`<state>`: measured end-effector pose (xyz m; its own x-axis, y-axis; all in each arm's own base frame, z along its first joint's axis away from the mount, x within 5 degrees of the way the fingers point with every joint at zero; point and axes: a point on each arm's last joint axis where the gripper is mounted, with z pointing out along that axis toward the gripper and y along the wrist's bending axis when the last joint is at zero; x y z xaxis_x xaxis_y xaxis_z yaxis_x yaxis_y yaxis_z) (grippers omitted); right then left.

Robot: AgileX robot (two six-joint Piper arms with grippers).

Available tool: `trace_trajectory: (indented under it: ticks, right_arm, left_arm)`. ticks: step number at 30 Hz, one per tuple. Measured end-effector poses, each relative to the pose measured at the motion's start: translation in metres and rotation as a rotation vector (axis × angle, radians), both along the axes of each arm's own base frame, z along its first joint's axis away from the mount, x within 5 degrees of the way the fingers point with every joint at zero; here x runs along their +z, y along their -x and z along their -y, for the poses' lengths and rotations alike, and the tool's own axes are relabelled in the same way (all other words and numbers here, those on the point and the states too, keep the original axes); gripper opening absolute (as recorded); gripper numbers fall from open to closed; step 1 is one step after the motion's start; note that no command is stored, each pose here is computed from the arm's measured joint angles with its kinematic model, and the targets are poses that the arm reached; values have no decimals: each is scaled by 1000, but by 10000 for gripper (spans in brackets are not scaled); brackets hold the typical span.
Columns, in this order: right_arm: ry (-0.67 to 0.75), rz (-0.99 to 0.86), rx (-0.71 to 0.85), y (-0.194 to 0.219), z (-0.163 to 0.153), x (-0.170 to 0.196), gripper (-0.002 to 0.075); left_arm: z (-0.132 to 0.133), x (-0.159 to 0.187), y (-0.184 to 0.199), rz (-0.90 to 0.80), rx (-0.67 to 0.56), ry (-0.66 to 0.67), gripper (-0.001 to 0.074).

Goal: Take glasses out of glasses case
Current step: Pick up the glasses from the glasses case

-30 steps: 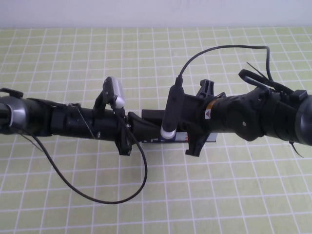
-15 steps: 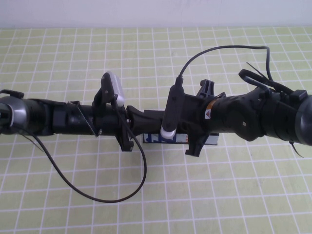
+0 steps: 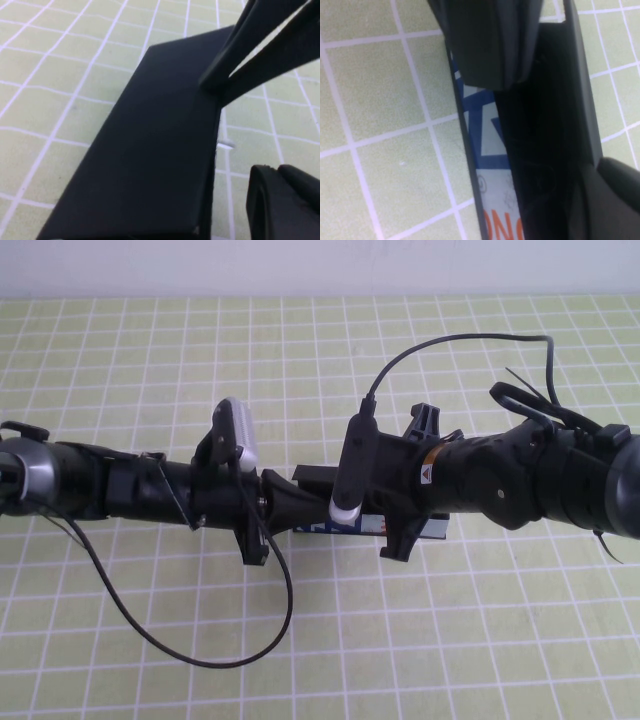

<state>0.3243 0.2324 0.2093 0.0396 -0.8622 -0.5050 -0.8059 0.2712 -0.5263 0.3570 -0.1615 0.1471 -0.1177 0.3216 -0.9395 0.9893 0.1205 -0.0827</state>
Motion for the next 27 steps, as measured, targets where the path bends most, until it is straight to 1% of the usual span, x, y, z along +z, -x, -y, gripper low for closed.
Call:
trace_trajectory:
  ticks: [4, 9, 16, 27]
  right_arm:
    - [-2, -2, -2, 0, 0, 0, 3]
    - [-9, -6, -7, 0, 0, 0, 2]
    - [-15, -10, -12, 0, 0, 0, 2]
    - [-17, -12, -14, 0, 0, 0, 2]
  left_arm:
    - [0, -1, -2, 17, 14, -9, -4]
    - [-1, -1, -7, 43, 70, -5, -4]
    - [-1, -18, -13, 2, 123, 2, -4]
    - [0, -22, -13, 40, 108, 22, -4]
